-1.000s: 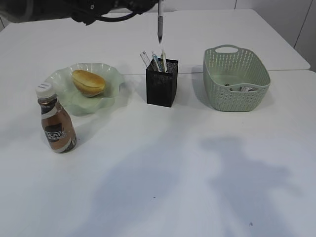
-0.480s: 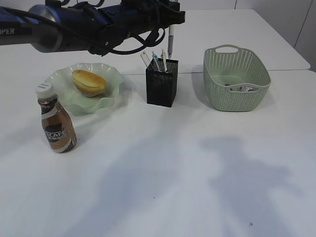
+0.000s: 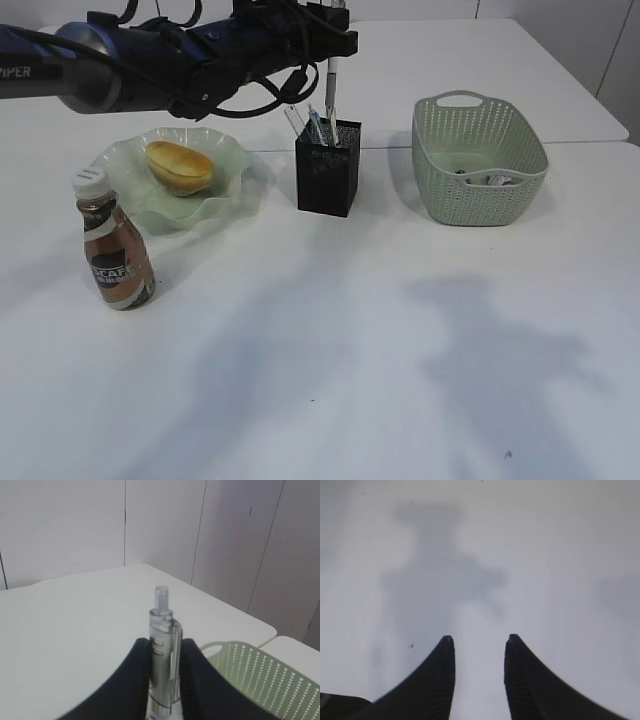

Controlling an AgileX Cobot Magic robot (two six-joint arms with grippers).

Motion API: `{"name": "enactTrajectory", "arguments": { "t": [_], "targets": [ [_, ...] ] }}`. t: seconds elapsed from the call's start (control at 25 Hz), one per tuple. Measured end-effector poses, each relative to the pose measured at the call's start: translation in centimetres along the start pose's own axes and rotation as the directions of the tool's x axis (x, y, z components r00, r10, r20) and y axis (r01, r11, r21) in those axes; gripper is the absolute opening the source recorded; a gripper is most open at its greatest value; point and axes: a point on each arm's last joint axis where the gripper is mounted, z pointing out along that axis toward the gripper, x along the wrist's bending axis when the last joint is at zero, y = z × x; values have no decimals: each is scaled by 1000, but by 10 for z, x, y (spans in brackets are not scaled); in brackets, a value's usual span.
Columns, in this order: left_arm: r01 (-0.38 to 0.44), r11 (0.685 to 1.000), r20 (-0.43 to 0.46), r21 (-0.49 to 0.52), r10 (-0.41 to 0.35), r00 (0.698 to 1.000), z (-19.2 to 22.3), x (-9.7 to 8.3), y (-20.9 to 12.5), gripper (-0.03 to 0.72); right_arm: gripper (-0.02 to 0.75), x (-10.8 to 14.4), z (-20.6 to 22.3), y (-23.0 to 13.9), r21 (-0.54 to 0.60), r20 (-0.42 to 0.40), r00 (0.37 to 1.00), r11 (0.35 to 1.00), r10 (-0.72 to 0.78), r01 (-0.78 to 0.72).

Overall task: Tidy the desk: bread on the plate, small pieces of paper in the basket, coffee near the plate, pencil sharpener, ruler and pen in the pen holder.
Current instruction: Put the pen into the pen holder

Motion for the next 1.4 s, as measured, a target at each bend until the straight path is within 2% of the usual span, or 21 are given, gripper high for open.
{"name": "enactTrajectory", "arguments": {
  "t": [0.2,0.84,0.96,1.2,1.4],
  "targets": [
    [-34,999,17,-18,35,999,2,-1,-5,109,280,0,0,0,-2,1,1000,1000,-1,1],
    [-42,999,21,-10,42,999,4,0,-14,118,280,0,0,1,-6,1,1000,1000,-3,3],
    [-51,999,24,-7,51,998,4,0,-14,143,280,0,0,1,-6,1,1000,1000,-3,3],
    [-78,997,33,2,78,996,4,-1,-15,281,280,0,0,1,-9,1,1000,1000,-3,3],
    [-82,996,22,25,82,996,4,0,-17,308,280,0,0,1,-15,0,1000,1000,-3,3]
  ]
}}
